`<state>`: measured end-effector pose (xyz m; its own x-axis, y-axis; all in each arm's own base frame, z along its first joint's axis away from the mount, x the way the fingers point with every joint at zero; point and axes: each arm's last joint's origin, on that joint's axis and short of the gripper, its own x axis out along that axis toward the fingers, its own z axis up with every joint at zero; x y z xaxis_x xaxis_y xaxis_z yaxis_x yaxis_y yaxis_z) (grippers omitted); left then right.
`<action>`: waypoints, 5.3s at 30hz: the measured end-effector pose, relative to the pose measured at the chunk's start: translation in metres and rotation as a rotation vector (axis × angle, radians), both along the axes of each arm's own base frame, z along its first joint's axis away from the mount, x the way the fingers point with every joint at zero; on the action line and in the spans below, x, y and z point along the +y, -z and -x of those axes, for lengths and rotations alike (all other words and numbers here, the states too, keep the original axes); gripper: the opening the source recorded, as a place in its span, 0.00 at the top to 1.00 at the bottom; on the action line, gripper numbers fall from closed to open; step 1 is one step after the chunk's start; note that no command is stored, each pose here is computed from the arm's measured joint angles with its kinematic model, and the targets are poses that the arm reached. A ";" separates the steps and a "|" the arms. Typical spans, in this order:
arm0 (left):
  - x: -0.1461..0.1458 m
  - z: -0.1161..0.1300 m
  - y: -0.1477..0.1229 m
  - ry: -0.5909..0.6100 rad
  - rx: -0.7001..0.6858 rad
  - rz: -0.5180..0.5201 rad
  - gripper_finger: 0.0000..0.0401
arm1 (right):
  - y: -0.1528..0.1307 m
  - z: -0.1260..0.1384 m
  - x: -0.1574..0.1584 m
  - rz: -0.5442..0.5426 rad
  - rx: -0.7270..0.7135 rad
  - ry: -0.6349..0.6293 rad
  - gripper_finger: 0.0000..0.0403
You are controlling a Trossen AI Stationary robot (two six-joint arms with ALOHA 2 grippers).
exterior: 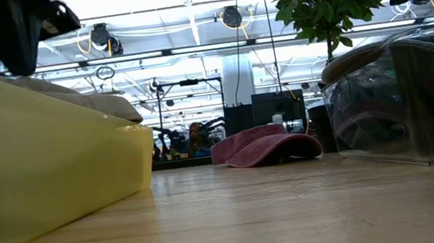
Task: Pick & Place hat
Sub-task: Put the brown cap into the yellow bin, then put the top red cap into the yellow bin
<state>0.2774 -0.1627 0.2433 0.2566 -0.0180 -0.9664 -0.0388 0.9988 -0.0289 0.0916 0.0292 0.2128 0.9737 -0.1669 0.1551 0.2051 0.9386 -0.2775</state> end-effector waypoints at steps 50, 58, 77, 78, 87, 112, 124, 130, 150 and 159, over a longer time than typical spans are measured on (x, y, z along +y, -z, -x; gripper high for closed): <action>-0.007 0.000 -0.083 0.281 -0.199 -0.560 0.96 | 0.000 0.000 0.000 0.004 0.004 0.001 1.00; 0.064 0.053 -0.123 0.212 -0.498 -0.275 0.96 | 0.000 0.000 0.000 0.005 0.003 0.001 1.00; 0.157 0.070 -0.049 -0.200 -0.811 -0.111 0.99 | -0.001 0.000 0.000 0.001 -0.010 0.002 1.00; 0.160 0.064 -0.048 -0.203 -0.799 -0.097 0.99 | -0.001 0.000 0.000 0.001 -0.010 0.002 1.00; 0.202 -0.020 -0.046 -0.229 -0.712 -0.160 0.89 | -0.001 0.000 0.000 -0.010 -0.013 0.000 1.00; 0.318 -0.198 0.029 -0.258 -0.360 -0.037 0.39 | 0.003 -0.001 0.000 0.026 0.032 0.002 1.00; 0.317 -0.196 0.050 -0.248 -0.248 -0.017 0.39 | 0.004 -0.001 0.000 0.049 0.042 0.005 1.00; 0.313 -0.196 0.042 -0.195 -0.234 -0.006 0.39 | 0.004 -0.001 0.000 0.049 0.041 0.005 1.00; 0.308 -0.188 0.038 -0.015 -0.155 0.027 0.39 | 0.004 -0.001 0.000 0.086 0.048 0.010 1.00; 0.306 -0.190 0.037 0.014 -0.186 0.079 0.39 | 0.004 -0.001 0.000 0.097 0.049 0.012 1.00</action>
